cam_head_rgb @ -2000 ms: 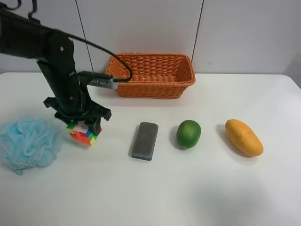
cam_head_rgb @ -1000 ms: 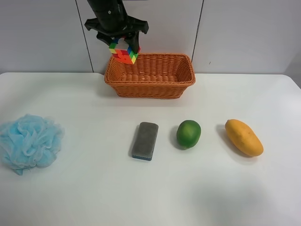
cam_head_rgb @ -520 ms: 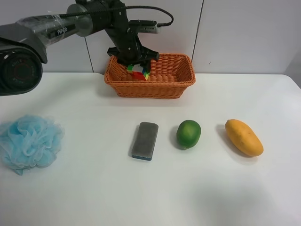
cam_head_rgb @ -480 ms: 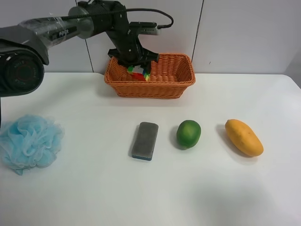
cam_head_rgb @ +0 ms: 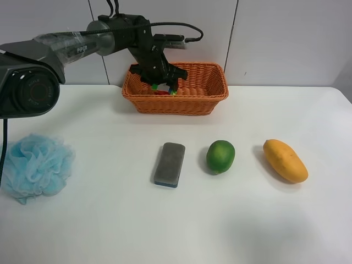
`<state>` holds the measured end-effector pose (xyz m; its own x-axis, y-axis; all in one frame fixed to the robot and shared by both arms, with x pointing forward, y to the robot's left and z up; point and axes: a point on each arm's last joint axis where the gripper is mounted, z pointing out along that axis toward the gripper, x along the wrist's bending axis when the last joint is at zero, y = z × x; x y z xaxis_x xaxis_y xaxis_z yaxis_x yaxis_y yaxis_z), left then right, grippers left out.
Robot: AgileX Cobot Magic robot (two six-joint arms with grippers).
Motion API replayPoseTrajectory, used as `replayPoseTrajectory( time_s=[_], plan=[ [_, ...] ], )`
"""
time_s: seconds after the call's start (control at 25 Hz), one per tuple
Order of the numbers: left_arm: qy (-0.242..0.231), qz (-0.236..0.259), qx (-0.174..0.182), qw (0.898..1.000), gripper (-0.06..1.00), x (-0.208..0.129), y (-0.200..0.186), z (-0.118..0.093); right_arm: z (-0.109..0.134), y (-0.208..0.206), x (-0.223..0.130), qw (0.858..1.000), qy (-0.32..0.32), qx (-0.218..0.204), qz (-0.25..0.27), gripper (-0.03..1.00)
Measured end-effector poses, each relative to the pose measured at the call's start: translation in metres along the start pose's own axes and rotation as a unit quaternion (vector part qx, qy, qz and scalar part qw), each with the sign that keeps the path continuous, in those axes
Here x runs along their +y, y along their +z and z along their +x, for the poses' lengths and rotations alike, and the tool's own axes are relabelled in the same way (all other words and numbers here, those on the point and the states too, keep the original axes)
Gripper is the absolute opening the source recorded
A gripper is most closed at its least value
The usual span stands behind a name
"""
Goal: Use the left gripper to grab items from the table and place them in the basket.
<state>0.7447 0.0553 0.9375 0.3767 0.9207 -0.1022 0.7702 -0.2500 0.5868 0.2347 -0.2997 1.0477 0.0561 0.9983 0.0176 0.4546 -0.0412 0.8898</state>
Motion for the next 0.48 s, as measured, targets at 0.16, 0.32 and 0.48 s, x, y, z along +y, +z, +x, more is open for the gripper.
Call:
replayPoseTrajectory(
  time_s=[0.16, 0.32, 0.48],
  plan=[
    [0.000, -0.005, 0.000, 1.000, 0.95, 0.0009, -0.0001, -0.0001, 0.0000, 0.0000, 0.0000, 1.000, 0.000, 0.000, 0.000, 0.99],
    [0.000, -0.005, 0.000, 1.000, 0.98, 0.0009, -0.0001, -0.0001, 0.0000, 0.0000, 0.0000, 1.000, 0.000, 0.000, 0.000, 0.99],
    [0.000, 0.003, -0.001, 1.000, 0.99, 0.0030, -0.0080, -0.0009, 0.0000, 0.0000, 0.0000, 1.000, 0.000, 0.000, 0.000, 0.99]
  ],
)
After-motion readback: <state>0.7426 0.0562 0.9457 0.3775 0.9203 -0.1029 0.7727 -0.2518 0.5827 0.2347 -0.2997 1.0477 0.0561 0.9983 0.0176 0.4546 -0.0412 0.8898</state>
